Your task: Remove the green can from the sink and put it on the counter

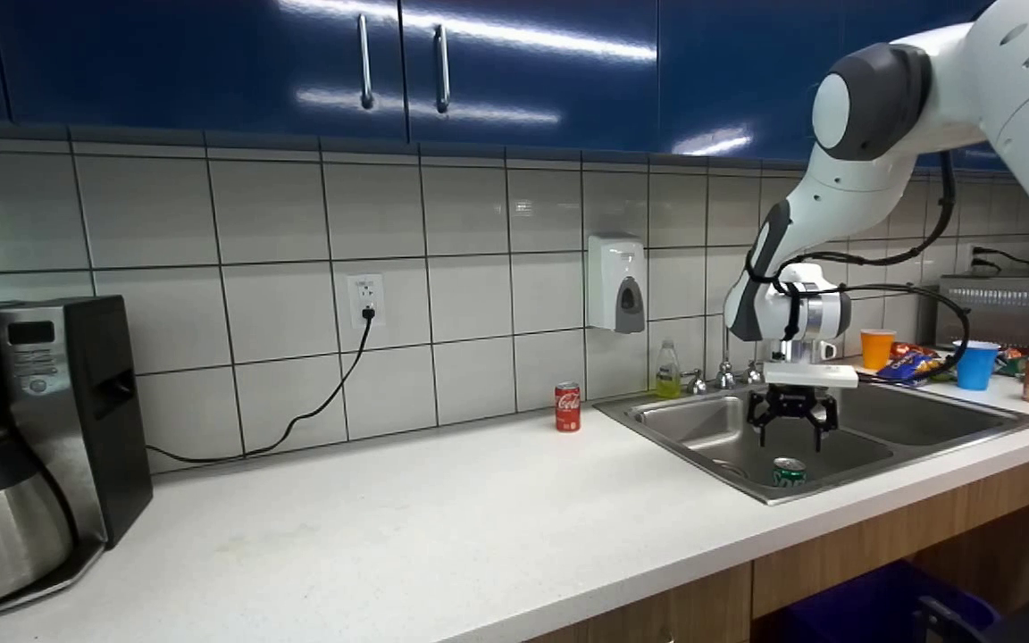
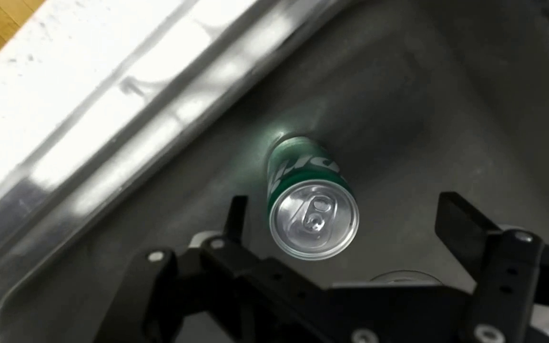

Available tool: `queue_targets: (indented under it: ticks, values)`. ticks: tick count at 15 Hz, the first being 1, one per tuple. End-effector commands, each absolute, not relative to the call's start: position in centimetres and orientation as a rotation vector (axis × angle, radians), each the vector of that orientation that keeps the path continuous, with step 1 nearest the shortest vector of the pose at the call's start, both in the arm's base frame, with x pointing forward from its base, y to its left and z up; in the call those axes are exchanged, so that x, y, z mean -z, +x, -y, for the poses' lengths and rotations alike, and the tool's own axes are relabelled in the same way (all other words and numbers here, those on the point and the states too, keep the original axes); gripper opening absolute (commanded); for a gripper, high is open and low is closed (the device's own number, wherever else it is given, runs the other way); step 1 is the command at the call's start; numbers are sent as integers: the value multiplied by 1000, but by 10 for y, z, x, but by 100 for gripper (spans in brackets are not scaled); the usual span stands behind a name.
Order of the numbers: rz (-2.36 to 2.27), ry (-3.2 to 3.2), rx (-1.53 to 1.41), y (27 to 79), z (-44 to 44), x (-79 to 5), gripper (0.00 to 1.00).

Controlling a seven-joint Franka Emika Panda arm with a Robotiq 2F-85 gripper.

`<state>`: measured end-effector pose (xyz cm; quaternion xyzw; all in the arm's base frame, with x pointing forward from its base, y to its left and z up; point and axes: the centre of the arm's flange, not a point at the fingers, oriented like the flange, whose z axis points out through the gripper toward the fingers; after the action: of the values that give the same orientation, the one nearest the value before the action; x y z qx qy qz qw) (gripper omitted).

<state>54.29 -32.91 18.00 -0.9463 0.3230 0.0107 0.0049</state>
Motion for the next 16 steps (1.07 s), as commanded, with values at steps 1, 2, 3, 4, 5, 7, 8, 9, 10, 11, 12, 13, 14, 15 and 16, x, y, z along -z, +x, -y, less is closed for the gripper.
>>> queue_targets:
  ticks: [1, 2, 3, 4, 5, 7, 8, 9, 10, 11, 12, 13, 14, 15, 16]
  values:
    - [-990, -2956, -2, 557, 334, -163, 100]
    - [-988, -2958, -3, 558, 333, -159, 100]
    - [-986, -2959, -5, 558, 333, -156, 100]
    - [-984, -2958, -7, 558, 332, -153, 100]
    - [-983, -2959, -9, 559, 332, -150, 100]
    - [-982, -2961, -13, 559, 331, -147, 100]
    - [-982, -2961, -13, 559, 331, -146, 100]
    - [-982, -2962, -12, 558, 331, -146, 100]
    - [-982, -2961, -13, 558, 331, -146, 100]
    - [-985, -2961, -11, 557, 332, -145, 100]
    - [-989, -2962, -10, 556, 334, -146, 100]
    - [-991, -2962, -9, 556, 335, -145, 100]
    - [-993, -2962, -9, 555, 336, -144, 100]
    - [-997, -2961, -12, 553, 338, -142, 100]
    - [-1002, -2960, -14, 552, 339, -139, 100]
